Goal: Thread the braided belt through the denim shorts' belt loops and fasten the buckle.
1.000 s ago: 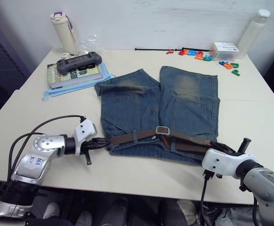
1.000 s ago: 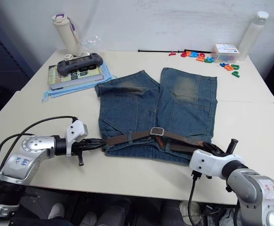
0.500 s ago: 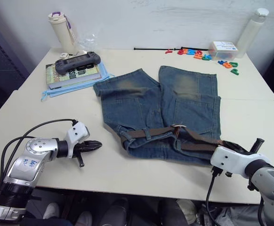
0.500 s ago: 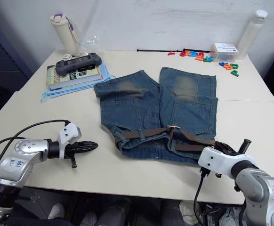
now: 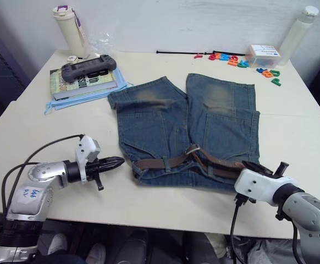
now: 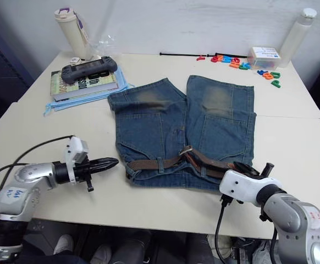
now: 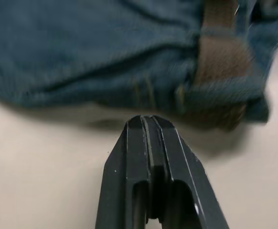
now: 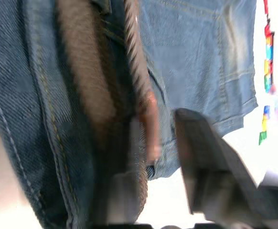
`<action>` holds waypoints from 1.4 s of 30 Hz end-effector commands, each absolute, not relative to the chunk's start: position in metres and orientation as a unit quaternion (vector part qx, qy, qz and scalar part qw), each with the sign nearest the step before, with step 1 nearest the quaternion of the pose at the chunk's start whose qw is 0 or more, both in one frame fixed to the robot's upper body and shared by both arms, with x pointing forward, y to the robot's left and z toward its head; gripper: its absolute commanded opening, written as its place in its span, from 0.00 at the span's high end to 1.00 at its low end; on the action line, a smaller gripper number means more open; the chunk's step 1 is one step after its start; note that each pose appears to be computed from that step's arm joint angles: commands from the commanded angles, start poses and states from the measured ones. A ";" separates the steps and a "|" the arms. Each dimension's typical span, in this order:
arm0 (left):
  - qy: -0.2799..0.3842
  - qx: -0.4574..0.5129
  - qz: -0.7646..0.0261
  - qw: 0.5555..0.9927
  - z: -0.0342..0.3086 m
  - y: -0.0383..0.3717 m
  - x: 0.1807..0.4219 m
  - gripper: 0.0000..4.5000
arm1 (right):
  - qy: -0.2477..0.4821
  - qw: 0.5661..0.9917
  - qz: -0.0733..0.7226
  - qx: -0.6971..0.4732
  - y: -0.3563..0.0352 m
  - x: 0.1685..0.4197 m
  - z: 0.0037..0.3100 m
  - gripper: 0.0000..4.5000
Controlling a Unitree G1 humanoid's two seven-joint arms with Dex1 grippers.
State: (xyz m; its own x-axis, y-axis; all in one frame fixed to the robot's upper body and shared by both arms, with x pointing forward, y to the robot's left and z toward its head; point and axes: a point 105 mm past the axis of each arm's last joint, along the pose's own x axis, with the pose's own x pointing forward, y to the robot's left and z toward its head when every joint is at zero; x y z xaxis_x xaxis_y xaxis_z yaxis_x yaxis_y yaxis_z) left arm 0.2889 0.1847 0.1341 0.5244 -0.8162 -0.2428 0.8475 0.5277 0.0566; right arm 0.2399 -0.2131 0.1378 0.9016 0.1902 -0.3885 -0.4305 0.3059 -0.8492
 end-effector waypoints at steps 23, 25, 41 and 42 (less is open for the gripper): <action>0.039 0.053 -0.583 0.810 0.209 0.133 0.267 1.00 | 0.067 0.951 0.286 -0.101 -0.202 0.247 0.217 0.01; 0.034 0.056 -0.575 0.815 0.208 0.132 0.270 1.00 | 0.066 0.951 0.286 -0.095 -0.202 0.248 0.216 0.01; 0.003 0.048 -0.564 0.824 0.211 0.122 0.278 1.00 | 0.061 0.950 0.289 -0.101 -0.201 0.255 0.220 0.01; 0.002 0.047 -0.564 0.824 0.211 0.122 0.279 1.00 | 0.061 0.950 0.289 -0.101 -0.201 0.255 0.220 0.01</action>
State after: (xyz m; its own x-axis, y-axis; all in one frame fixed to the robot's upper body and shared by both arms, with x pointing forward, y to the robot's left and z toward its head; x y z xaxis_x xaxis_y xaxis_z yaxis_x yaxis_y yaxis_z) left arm 0.2811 0.1235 0.2041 0.3695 -0.9260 -0.0768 0.9292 0.3679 0.0349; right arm 0.2562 -0.2006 0.2123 0.8190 0.5376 -0.2003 -0.5658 0.8148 -0.1263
